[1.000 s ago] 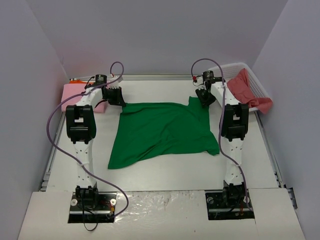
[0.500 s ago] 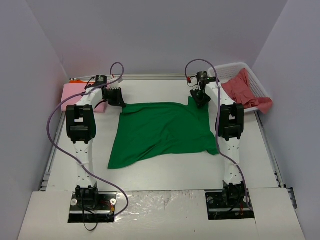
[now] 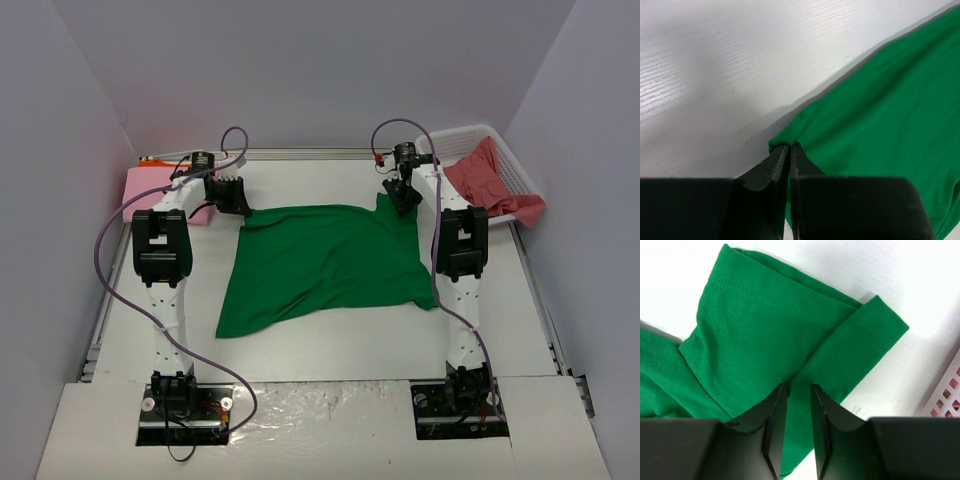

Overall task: Fold and stack the t-shirts
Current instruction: Flatten out the tshirt

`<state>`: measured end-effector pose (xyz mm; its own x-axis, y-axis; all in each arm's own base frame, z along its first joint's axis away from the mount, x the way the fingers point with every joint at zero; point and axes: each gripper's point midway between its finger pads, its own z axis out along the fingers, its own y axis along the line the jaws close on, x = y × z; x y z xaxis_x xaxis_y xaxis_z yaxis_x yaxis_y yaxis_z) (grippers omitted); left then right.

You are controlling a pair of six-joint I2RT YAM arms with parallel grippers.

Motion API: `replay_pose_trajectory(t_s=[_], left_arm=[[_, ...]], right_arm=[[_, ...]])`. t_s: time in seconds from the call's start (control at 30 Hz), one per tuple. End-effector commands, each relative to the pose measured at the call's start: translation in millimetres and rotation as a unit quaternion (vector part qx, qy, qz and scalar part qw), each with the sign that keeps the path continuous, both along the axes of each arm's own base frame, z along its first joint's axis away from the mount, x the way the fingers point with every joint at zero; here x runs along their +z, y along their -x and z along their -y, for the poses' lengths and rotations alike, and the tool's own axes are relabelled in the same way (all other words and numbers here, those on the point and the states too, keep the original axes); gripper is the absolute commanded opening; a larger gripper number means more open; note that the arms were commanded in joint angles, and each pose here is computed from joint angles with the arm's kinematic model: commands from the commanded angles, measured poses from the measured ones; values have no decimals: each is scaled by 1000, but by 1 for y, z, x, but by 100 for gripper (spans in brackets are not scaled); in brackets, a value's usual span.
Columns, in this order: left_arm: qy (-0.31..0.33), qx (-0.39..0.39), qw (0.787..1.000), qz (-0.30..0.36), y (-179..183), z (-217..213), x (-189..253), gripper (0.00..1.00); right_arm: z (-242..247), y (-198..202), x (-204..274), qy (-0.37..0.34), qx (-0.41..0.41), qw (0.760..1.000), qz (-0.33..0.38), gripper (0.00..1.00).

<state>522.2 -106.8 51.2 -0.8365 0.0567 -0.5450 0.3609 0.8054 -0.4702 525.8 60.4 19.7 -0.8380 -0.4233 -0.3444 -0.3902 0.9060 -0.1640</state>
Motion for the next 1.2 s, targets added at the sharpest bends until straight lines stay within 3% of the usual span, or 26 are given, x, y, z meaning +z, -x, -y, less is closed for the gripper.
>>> replay_pose_trajectory(t_s=[0.0,0.1,0.27,0.47,0.5,0.77,0.93,1.17], left_arm=[[5,1,999,35,-6,-2,30,2],[6,1,999,35,-6,-2,31,2],[7,0,999,35,-5,-1,31,2],[8,1,999,40,-6,0,38,2],[7,18,999,41,-9,-18,39,2],[-24,32,994,100,-24,-42,104,2],[-50,34,990,130,-13,-59,156,2],[-60,37,987,146,21,-65,176,2]], right_arm=[[7,12,-7,17,-2,1000,-25,21],[7,13,-7,18,-2,1000,-26,17],[7,13,-3,15,0,1000,-24,0],[6,12,19,11,3,1000,-5,0],[6,12,24,11,3,1000,0,0],[10,-15,114,0,-5,994,105,0],[21,-29,178,5,-21,983,180,0],[12,-9,191,-32,-10,983,180,0]])
